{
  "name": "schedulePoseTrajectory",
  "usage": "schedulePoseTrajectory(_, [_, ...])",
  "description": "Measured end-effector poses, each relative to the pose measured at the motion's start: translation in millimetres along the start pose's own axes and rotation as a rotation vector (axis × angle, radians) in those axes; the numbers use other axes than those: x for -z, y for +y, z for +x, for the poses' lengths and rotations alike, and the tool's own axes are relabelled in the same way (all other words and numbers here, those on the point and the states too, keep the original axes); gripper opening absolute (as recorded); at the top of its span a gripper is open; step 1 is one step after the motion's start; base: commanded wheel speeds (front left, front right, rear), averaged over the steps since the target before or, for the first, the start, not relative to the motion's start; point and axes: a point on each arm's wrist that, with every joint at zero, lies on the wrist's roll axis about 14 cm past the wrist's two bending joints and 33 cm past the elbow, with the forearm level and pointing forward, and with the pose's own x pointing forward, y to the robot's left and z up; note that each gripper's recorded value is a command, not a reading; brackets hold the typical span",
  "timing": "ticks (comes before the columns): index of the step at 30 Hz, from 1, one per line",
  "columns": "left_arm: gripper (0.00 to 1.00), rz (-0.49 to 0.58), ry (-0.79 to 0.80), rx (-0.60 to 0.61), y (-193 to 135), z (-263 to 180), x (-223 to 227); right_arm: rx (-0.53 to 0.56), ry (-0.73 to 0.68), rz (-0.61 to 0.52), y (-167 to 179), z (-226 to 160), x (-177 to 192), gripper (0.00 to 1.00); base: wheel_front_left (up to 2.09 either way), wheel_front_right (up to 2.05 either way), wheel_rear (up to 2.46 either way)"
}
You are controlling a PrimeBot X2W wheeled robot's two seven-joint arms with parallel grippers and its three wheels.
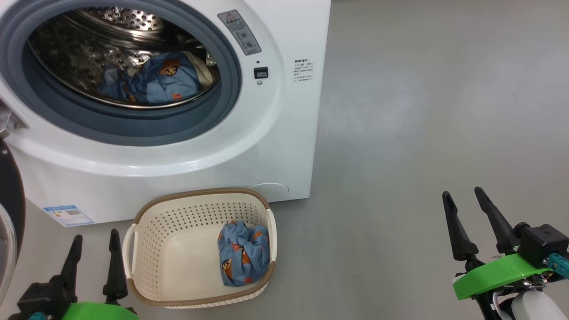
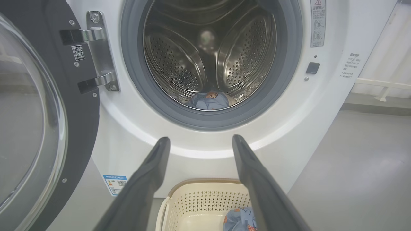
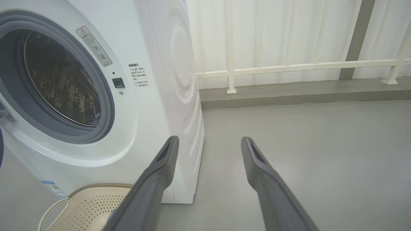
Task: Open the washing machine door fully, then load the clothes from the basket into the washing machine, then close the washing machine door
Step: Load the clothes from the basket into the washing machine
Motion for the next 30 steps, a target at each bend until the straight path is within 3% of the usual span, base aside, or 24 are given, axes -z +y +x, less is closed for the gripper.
schedulePoseTrajectory(16, [1.0, -0.013, 0.073, 0.014, -6, 6, 26, 0.017, 0.029, 0.006, -5, 5, 11, 1.0, 0.0, 0.0, 0.0])
schedulePoseTrajectory(30, [1.0, -0.143, 0.309, 0.096, -46, 45, 109, 0.023, 0.031, 0.028, -6, 55, 25, 1.0, 0.0, 0.0, 0.0])
